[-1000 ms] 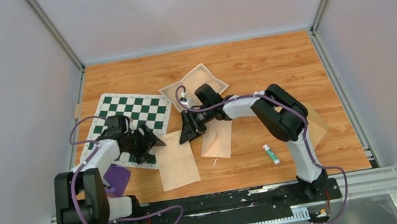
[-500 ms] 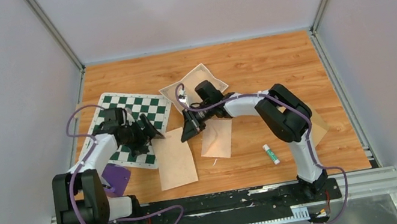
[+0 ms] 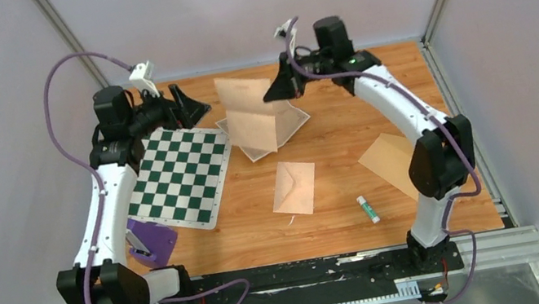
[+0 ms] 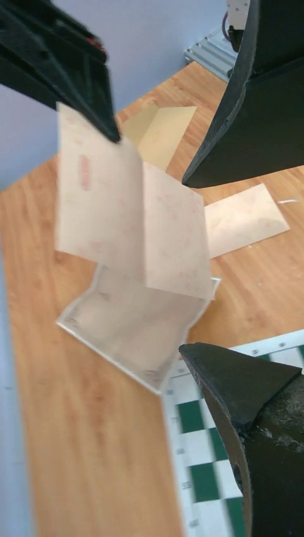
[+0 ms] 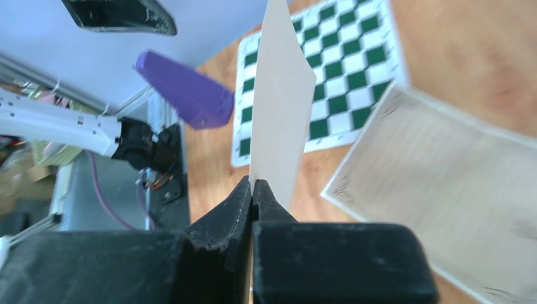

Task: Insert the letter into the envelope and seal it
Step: Pick up the letter from the center of the board.

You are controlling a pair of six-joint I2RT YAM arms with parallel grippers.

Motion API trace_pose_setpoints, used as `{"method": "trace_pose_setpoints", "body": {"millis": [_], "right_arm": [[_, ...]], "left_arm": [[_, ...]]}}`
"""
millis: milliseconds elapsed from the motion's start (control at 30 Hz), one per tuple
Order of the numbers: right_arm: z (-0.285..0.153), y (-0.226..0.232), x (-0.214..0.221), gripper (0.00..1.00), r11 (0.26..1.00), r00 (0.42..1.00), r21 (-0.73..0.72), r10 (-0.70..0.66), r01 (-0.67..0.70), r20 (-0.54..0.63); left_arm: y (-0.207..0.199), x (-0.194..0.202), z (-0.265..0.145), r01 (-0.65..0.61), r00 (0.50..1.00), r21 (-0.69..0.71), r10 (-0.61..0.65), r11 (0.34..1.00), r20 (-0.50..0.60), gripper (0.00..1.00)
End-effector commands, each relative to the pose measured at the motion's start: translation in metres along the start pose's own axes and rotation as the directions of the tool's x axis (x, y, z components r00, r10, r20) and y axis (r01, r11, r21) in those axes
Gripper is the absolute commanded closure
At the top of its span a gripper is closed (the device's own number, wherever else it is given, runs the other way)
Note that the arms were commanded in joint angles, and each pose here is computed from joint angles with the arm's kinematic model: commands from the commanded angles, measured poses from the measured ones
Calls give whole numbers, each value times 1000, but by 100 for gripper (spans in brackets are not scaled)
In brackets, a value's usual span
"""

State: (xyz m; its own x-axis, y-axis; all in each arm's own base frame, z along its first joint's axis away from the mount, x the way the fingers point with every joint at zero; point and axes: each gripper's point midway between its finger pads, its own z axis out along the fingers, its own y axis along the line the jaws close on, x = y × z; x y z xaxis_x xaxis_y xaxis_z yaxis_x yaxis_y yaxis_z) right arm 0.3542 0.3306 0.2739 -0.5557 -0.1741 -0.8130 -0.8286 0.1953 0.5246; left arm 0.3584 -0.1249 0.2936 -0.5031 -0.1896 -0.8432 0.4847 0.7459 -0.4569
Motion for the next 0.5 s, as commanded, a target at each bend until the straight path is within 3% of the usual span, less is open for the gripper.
{"method": "trace_pose_setpoints", "body": {"millis": [0, 167, 300, 467], "right_arm": [[-51, 28, -57, 100, 990, 987, 17, -138, 137, 79], [-76, 43, -83, 100, 972, 963, 35, -235, 232, 133], [-83, 67, -85, 100, 953, 943, -35, -293, 302, 157], [-94, 87, -104, 100, 930, 912, -4, -358, 366, 198]], "left_arm": [[-49, -62, -9, -269, 958, 190, 241, 944, 159, 0], [-85, -80, -4, -312, 945, 383, 244, 870, 216, 0], [-96, -56, 14, -433, 900, 446, 400, 783, 172, 0], [-103, -40, 27, -412, 906, 510, 399, 755, 141, 0]]}}
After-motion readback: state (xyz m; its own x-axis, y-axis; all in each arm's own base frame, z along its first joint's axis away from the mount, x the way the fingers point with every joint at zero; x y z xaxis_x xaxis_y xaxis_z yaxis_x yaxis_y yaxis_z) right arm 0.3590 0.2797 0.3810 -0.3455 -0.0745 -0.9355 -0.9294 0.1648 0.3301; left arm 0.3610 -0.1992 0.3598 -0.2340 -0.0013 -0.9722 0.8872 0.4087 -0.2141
